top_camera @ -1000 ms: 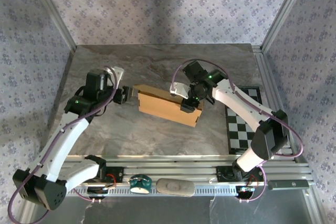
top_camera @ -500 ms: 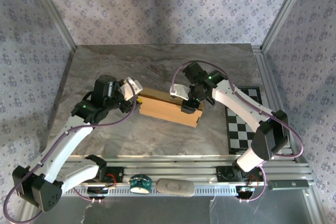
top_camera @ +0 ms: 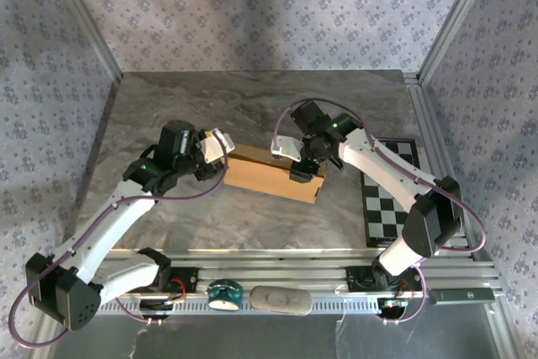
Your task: Fold the paper box
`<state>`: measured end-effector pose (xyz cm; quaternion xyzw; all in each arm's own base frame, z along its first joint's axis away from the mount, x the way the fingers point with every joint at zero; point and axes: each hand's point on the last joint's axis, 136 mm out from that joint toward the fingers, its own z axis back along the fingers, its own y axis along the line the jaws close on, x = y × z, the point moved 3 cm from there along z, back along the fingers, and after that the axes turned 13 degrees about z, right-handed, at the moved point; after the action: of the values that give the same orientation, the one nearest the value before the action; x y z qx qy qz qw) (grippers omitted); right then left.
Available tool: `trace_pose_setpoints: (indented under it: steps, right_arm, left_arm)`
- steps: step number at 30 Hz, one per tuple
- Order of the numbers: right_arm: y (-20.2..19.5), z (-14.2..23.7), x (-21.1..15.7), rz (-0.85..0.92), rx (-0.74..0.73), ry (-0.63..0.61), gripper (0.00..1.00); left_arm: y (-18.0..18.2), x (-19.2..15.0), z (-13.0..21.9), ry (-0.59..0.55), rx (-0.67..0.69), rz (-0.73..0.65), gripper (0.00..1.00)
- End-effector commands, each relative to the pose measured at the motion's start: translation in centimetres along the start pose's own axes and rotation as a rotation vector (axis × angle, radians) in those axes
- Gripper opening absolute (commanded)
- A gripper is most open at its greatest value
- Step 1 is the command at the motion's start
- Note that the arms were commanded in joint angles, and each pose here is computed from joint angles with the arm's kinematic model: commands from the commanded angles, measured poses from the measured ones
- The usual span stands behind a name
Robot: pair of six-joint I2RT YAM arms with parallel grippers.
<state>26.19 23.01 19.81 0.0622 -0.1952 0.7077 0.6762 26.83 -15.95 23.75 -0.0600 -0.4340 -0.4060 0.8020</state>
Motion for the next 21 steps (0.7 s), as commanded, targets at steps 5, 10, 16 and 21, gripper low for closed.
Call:
trace_pose_setpoints:
  steps: [5,10,16,21]
  right_arm:
    - [0.4,-0.2,-0.2,0.021,0.011,0.014,0.47]
    - [0.3,-0.2,-0.3,0.021,0.006,0.017,0.47]
    - [0.3,-0.2,-0.1,0.022,0.007,0.014,0.47]
    - [0.4,0.0,0.0,0.023,0.007,0.010,0.47]
  left_arm:
    - [1.0,3.0,1.1,-0.094,0.029,0.004,0.54]
    - [0.8,3.3,2.0,-0.100,-0.002,0.013,0.55]
    - [0.5,2.3,1.3,-0.074,-0.009,0.013,0.55]
    - [0.8,2.6,0.4,-0.077,-0.007,0.017,0.54]
